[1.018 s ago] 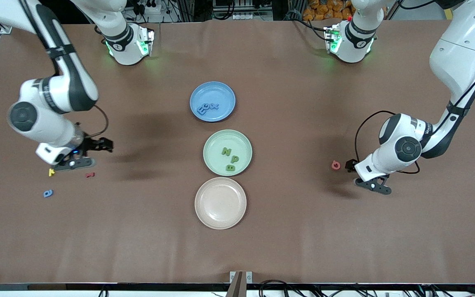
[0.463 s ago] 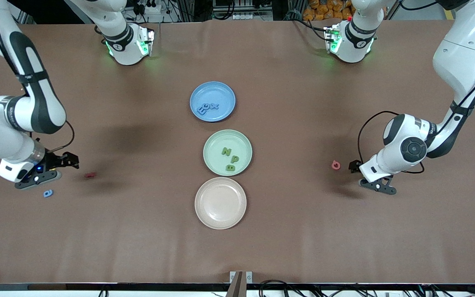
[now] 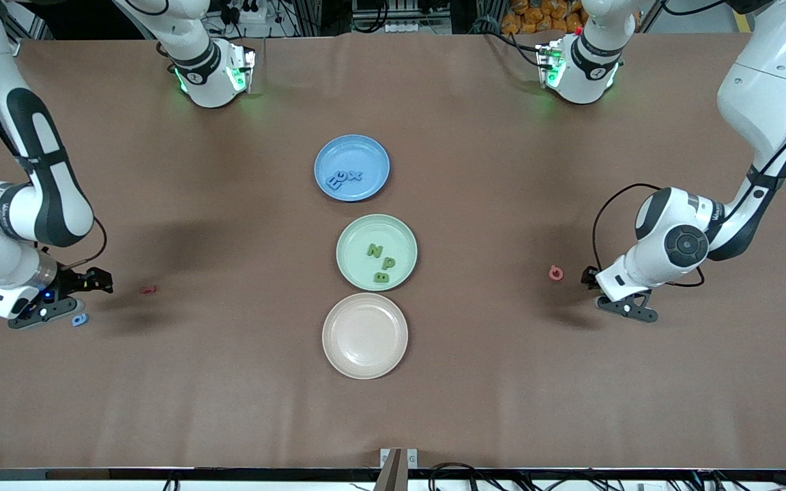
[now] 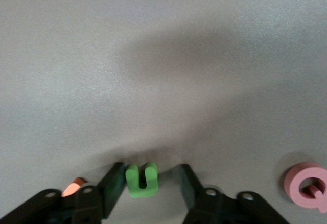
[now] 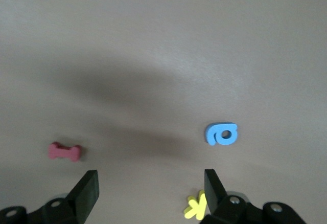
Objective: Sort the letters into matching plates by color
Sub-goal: 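Grasp a blue letter with the right gripper while the left grasps green u, then place the green u on the green plate with the left gripper and release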
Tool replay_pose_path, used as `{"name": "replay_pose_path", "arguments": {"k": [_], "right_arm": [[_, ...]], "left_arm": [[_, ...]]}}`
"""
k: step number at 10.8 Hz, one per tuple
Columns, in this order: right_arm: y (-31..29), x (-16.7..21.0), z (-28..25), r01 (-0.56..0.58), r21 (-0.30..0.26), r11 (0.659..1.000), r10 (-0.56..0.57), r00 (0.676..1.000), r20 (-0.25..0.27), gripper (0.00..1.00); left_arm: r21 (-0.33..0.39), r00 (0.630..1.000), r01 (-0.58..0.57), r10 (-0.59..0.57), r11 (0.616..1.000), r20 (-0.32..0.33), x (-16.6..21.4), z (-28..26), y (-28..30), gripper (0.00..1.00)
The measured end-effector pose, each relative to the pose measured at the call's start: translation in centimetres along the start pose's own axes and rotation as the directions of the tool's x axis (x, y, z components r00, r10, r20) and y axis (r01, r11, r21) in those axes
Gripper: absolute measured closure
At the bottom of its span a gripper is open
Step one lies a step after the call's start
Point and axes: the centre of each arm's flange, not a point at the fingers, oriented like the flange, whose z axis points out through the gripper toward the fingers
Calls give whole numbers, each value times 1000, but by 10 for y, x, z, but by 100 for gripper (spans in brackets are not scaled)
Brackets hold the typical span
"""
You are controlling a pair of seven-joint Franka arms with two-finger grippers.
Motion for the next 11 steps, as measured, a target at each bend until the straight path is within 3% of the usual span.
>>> {"name": "replay_pose_path", "arguments": {"k": [2, 5, 8, 11], "right_arm": [[18, 0, 15, -10, 6, 1000, 10, 1000, 7, 10], [33, 11, 24, 31, 70, 997, -33, 999, 27, 10], [50, 19, 34, 67, 81, 995, -69, 997, 31, 12], [67, 18, 39, 81, 115, 990, -85, 996, 31, 16]], "left_arm": [[3, 1000, 2, -2, 1000, -3, 0, -3, -1, 68], [4, 1000, 1, -1, 1000, -6, 1, -5, -1, 73], [1, 999, 43, -43, 999, -16, 4, -7, 3, 73], [-7, 990, 124, -124, 992, -72, 32, -26, 58, 73]]}}
